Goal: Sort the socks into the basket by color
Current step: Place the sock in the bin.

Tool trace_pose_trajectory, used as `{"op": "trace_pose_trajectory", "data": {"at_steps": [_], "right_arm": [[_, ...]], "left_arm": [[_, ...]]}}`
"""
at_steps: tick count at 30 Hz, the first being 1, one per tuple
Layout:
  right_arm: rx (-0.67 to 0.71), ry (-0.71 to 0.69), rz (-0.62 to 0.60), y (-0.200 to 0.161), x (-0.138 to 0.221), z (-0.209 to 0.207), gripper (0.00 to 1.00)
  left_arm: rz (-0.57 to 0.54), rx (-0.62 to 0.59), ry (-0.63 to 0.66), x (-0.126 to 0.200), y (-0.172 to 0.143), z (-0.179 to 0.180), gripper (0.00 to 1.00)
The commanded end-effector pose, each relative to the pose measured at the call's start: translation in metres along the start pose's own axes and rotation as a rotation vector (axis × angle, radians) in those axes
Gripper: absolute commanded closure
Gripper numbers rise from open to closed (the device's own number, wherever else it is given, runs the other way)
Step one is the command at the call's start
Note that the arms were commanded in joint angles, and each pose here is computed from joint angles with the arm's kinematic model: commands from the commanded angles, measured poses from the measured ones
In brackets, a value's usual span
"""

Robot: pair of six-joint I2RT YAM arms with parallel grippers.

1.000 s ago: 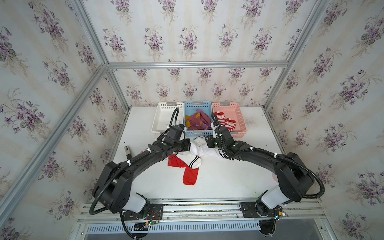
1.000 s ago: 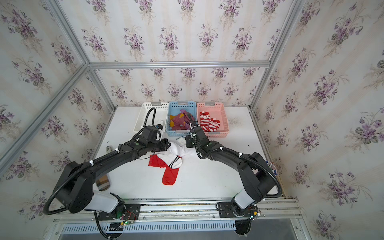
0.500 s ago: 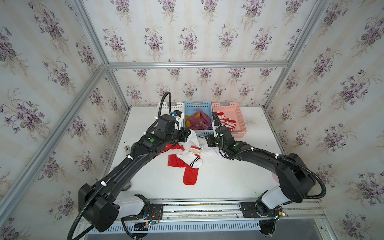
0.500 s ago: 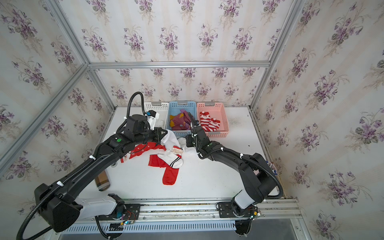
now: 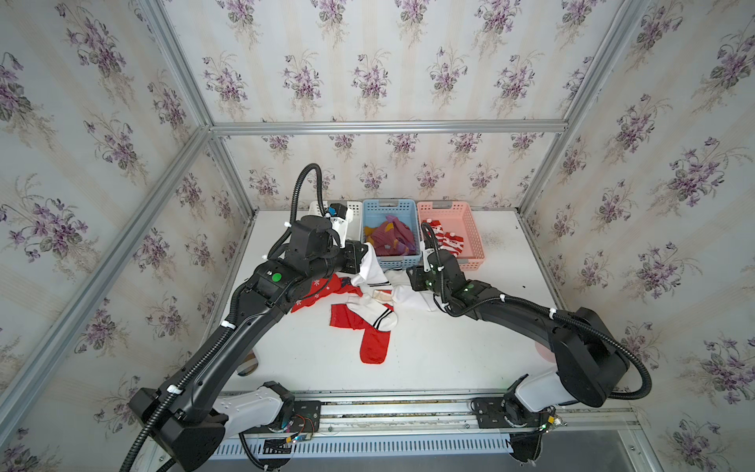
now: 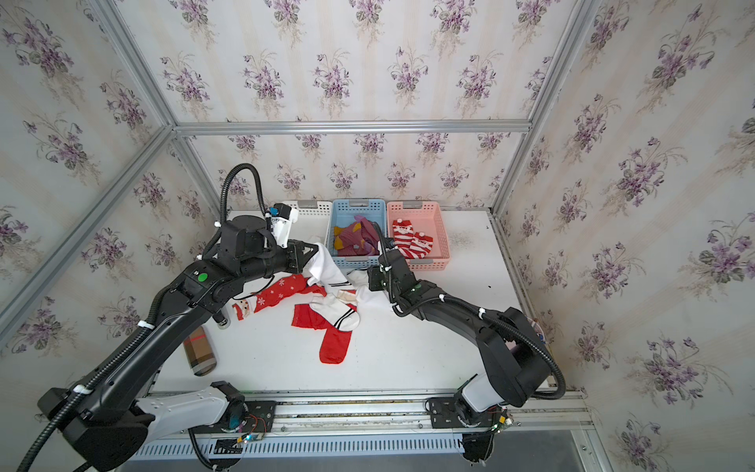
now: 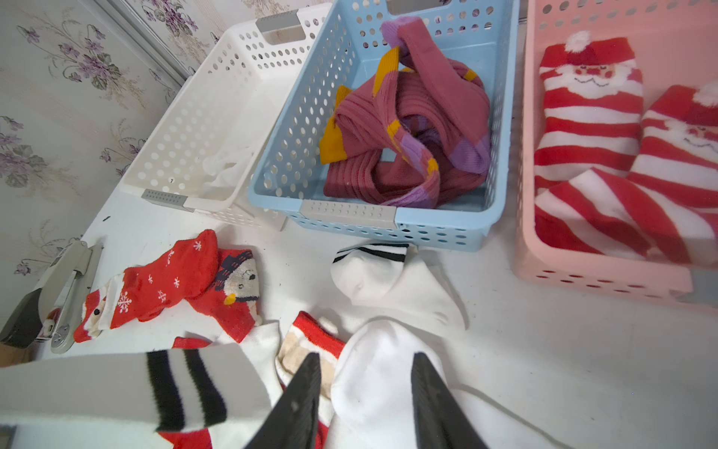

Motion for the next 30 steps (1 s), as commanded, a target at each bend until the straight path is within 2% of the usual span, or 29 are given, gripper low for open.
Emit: {"op": "trace_pose_trajectory", "data": {"at_steps": [1,7,14,19,30], "right_arm": [[-0.007,-0.004,-0.03,0.005,0.003,0.0,0.6],[-0.021,0.002,-0.051,0.005,0.012,-0.001,0.59],[-0.014,-0.008,-0.021,-0.004,0.017,-0.005,0.59],[-0.024,0.002,-0.009,-0.011,0.022,-0.006,0.59],[-0.054,0.016,0.008,-0.025,0.028,-0.009,0.59]], "left_arm": [[-0.025,-0.018,0.04,0.0,0.007,0.006,0.93],[-0.063,0.001,0.072,-0.006,0.035,0.018,0.94],[-0.114,0.024,0.107,-0.019,0.071,0.04,0.94],[-0.143,0.066,0.135,-0.037,0.095,0.072,0.94],[-0.216,0.162,0.098,-0.07,0.168,0.134,0.95]]}}
Point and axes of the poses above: each gripper's point midway between its finger pads, its own x axis back along the fingers, its own z axis along the line the jaws close on, y = z × x, the point moved 5 cm from there along x, back along the fingers, and after that the axes turned 7 degrees about x, right-handed, at the moved point
